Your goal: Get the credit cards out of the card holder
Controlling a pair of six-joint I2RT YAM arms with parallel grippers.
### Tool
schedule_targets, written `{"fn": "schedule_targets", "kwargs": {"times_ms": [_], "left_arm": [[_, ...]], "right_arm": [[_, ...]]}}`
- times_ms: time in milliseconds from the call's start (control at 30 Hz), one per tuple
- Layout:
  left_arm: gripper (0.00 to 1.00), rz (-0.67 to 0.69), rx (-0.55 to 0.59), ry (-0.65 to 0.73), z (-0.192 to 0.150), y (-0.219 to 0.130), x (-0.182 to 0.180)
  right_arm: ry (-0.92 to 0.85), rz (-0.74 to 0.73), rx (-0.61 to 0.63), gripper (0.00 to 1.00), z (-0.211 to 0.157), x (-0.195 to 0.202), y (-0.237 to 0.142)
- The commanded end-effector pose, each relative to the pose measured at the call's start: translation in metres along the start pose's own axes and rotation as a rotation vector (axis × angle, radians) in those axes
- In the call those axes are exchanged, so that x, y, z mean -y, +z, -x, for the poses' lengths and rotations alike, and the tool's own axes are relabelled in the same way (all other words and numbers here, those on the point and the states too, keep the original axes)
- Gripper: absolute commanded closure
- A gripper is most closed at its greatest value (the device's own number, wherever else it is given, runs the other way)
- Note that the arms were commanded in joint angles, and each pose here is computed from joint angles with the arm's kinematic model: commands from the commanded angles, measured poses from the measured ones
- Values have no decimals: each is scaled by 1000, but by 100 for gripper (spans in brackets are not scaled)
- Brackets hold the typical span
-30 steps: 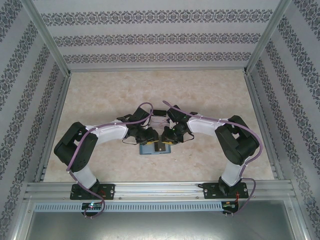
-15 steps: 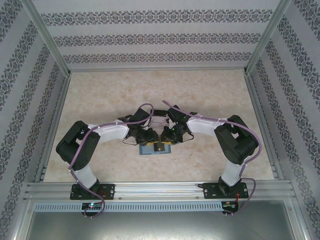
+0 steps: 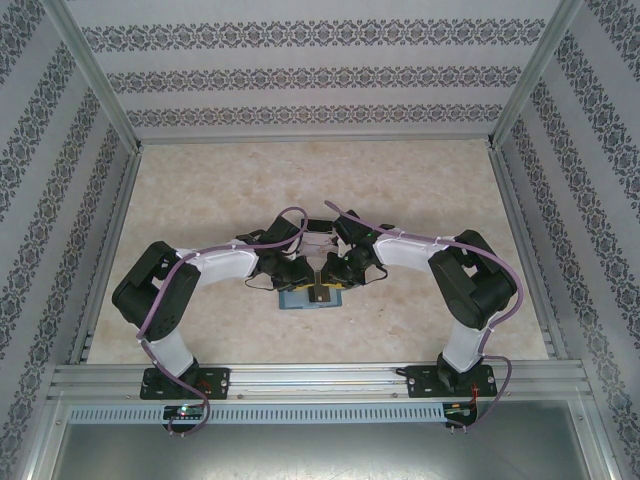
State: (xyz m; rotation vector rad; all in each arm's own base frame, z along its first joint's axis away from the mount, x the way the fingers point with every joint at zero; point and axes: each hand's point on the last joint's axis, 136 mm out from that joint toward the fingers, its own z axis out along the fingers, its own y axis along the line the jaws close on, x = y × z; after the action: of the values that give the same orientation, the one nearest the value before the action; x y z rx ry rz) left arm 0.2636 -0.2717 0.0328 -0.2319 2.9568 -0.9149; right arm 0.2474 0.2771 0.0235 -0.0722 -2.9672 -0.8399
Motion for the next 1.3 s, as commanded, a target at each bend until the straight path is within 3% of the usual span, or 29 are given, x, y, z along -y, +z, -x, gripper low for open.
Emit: {"fn": "schedule_targets", "kwargs": {"times_ms": [0,500,1267], "left_arm": [[84,9,15,2,3,-5,-5],[94,53,27,26,-1,-19,-11],[95,206,25,100,-2,-48,-22]], "right_arm": [[8,-31,-16,78,-3,8,3],[21,-66,-2,78,-1,21,-2],[16,-72,5,78,-2,22,-6]]}}
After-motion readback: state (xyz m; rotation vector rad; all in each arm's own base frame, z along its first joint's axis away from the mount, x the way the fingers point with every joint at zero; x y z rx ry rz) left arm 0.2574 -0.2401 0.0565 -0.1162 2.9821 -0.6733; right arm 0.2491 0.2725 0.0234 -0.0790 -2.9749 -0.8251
